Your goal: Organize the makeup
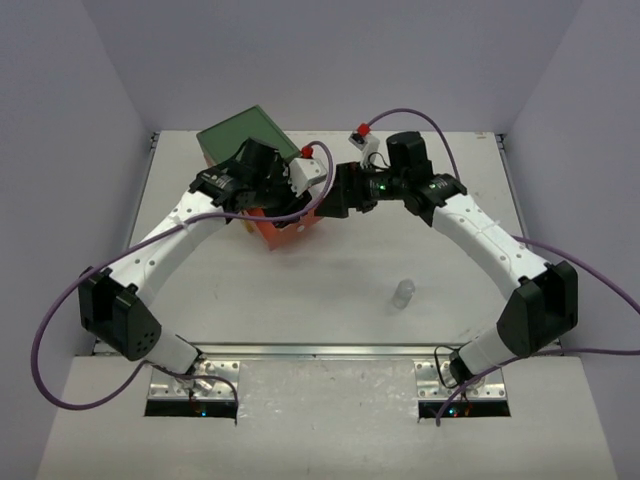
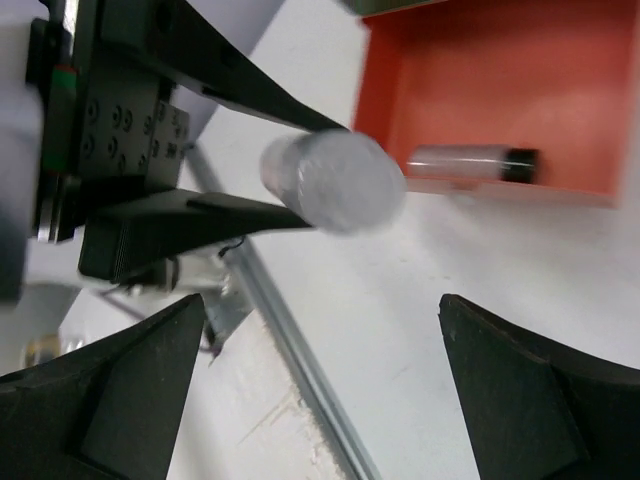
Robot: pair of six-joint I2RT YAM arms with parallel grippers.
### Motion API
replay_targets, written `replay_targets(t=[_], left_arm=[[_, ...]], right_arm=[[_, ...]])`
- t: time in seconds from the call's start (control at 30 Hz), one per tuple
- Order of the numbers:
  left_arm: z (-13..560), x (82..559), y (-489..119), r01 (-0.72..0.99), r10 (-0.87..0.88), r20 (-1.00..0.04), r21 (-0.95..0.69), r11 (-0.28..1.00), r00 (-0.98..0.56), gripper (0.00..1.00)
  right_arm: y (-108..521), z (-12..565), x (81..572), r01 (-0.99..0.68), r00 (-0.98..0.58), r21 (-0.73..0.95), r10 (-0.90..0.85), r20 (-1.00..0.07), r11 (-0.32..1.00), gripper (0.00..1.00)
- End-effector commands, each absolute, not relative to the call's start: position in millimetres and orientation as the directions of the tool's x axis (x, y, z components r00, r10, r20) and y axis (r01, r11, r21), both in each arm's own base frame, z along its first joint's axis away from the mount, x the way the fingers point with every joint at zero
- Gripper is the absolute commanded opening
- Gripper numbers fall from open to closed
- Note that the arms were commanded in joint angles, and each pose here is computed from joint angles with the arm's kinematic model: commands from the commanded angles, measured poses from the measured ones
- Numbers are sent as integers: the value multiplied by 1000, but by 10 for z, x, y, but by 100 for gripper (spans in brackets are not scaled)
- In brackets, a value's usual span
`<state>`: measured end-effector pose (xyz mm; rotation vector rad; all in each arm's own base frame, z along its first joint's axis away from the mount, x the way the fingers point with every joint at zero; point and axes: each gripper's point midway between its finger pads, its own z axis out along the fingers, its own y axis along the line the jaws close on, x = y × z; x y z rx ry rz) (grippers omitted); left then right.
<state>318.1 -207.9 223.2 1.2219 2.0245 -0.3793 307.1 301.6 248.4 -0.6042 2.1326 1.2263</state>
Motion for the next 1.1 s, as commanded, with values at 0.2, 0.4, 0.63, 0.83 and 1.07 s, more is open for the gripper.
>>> replay_targets(t=[0.2,0.4,0.63,0.83,1.07], left_arm=[[1948,4097,-1412,545,609,-639,333,770,-470,0],[1770,4292,-1385,525,631,-603,376,764,-488,4],[1683,4294,-1463,566,647,-587,353,745,-486,48],[1661,4208,-1522,595,637,-592,304,744,-494,70],[1752,4177,-1601,609,619,-616,269,747,-487,74]], right_arm=[[1722,2154,3463,-305,-641,209,-38,-767,929,99],[1484,1976,3322,-284,-661,105,-115,-742,953,99],[1369,1865,3098,-307,-692,68,-174,-700,949,99],[1238,1708,2706,-329,-786,60,-238,-570,943,99],[1113,1376,2332,-325,-857,67,-264,-442,943,94]])
